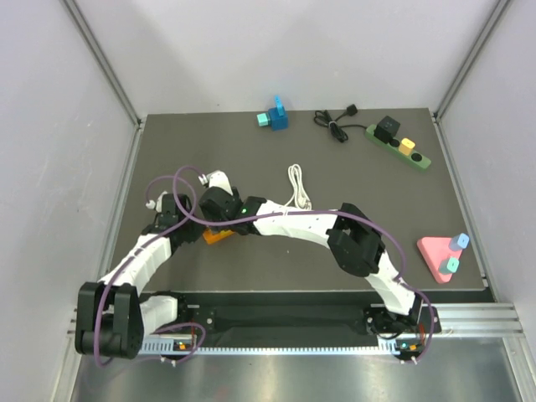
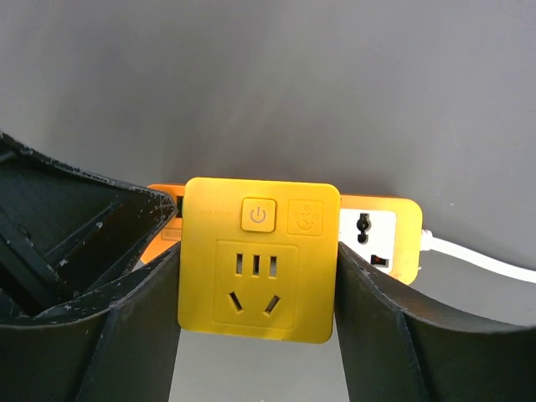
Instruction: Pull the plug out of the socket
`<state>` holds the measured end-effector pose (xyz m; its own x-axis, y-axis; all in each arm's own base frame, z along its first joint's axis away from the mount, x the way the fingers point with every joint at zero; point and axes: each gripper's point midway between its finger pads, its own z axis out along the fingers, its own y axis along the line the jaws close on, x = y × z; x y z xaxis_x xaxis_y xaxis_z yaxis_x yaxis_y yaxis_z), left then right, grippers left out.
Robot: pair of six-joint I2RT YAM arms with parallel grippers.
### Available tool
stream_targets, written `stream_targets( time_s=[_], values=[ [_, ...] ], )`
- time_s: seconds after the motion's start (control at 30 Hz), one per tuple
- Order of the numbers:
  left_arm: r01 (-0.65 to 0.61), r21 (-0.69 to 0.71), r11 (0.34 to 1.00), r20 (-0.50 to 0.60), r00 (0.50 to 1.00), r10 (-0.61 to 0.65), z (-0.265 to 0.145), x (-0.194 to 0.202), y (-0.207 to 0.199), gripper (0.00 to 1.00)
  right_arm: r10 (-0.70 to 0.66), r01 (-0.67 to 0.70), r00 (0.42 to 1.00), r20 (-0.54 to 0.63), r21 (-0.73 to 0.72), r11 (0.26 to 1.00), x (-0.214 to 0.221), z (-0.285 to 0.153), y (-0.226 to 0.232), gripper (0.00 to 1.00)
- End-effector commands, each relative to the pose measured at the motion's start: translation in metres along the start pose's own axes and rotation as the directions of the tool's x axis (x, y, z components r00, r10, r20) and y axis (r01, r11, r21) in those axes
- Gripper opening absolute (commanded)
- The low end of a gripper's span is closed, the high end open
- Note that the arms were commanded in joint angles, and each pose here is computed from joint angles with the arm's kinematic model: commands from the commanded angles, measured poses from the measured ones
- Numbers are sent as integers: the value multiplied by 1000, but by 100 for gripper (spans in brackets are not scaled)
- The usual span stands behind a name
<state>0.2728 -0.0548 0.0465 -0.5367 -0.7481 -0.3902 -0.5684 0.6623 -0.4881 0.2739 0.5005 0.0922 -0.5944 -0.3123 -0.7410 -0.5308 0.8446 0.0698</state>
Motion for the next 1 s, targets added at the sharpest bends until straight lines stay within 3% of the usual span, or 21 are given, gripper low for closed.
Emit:
stream_targets(
  time_s=[0.0,0.13,0.47,0.63,0.97],
  values=[
    [-14,-196,981,-129,992,-12,1,31,45,0,49,-42,986,158,-46,998,-58,-26,24,2],
    [-8,-236,972,-186,982,-37,5,42,51,0,73,-69,973,221,-25,997,-68,-36,22,0],
    [-3,-270,963,-183,982,-49,7,46,62,0,195,-185,896,398,-65,981,-102,-76,7,0],
    [-9,-286,958,-167,985,-41,6,44,66,0,307,-280,860,408,-126,952,-104,-87,-2,0],
    [-64,-212,975,-178,984,25,0,36,49,0,292,-275,884,366,-98,956,-94,-82,-14,0]
  ],
)
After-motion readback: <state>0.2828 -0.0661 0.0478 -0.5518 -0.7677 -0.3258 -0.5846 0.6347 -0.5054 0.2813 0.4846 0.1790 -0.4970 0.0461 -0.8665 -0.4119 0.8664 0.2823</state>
